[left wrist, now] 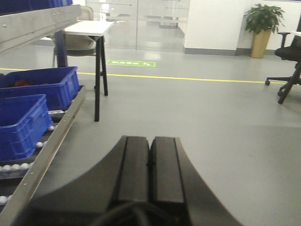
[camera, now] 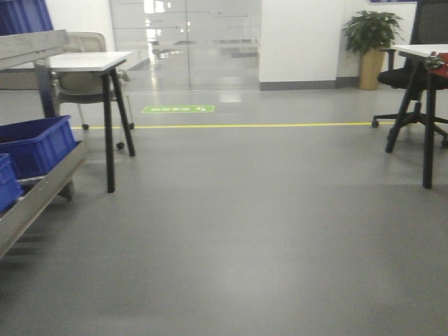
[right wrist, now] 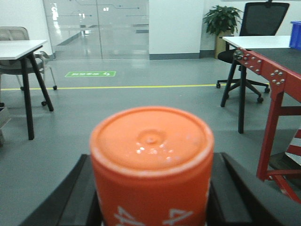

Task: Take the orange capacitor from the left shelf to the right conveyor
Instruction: 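Drive the base across the floor to the red-framed conveyor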

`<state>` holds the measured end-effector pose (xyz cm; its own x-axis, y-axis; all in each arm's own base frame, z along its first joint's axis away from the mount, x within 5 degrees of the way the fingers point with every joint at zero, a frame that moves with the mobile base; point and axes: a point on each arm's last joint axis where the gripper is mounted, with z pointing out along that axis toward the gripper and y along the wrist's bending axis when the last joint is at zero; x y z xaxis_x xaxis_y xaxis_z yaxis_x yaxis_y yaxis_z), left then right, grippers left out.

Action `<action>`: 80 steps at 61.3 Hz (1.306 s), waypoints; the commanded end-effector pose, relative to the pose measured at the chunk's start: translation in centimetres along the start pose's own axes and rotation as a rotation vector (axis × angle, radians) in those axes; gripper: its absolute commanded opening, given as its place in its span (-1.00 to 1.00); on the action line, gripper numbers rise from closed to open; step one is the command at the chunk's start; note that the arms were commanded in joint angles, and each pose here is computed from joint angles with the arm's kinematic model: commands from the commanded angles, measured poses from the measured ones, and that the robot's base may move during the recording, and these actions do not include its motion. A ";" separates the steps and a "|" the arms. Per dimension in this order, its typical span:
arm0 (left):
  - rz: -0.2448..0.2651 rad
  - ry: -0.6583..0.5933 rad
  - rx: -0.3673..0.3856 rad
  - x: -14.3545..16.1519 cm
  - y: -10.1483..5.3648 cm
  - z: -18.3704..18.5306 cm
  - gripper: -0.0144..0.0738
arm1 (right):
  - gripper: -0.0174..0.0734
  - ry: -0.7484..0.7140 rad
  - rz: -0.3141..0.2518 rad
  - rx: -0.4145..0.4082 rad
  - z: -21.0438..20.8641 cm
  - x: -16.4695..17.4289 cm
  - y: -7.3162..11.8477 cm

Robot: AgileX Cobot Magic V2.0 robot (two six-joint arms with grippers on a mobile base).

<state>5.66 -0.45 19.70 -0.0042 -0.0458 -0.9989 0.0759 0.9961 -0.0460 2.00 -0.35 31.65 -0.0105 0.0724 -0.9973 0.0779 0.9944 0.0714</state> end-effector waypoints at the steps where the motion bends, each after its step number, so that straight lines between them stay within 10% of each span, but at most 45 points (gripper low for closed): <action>1: -0.003 -0.102 -0.001 -1.0 0.0 -0.2 -0.96 | -0.47 -0.105 -0.017 -0.001 -0.1 -1.7 0.1; 80: -0.003 -0.102 0.000 -1.0 0.0 -0.2 -0.96 | -0.47 -0.105 -0.017 -0.001 -0.1 -1.7 0.1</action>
<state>5.66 -0.45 19.70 -0.0042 -0.0458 -0.9989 0.0759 0.9961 -0.0460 2.00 -0.35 31.65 -0.0105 0.0724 -0.9973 0.0779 0.9944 0.0714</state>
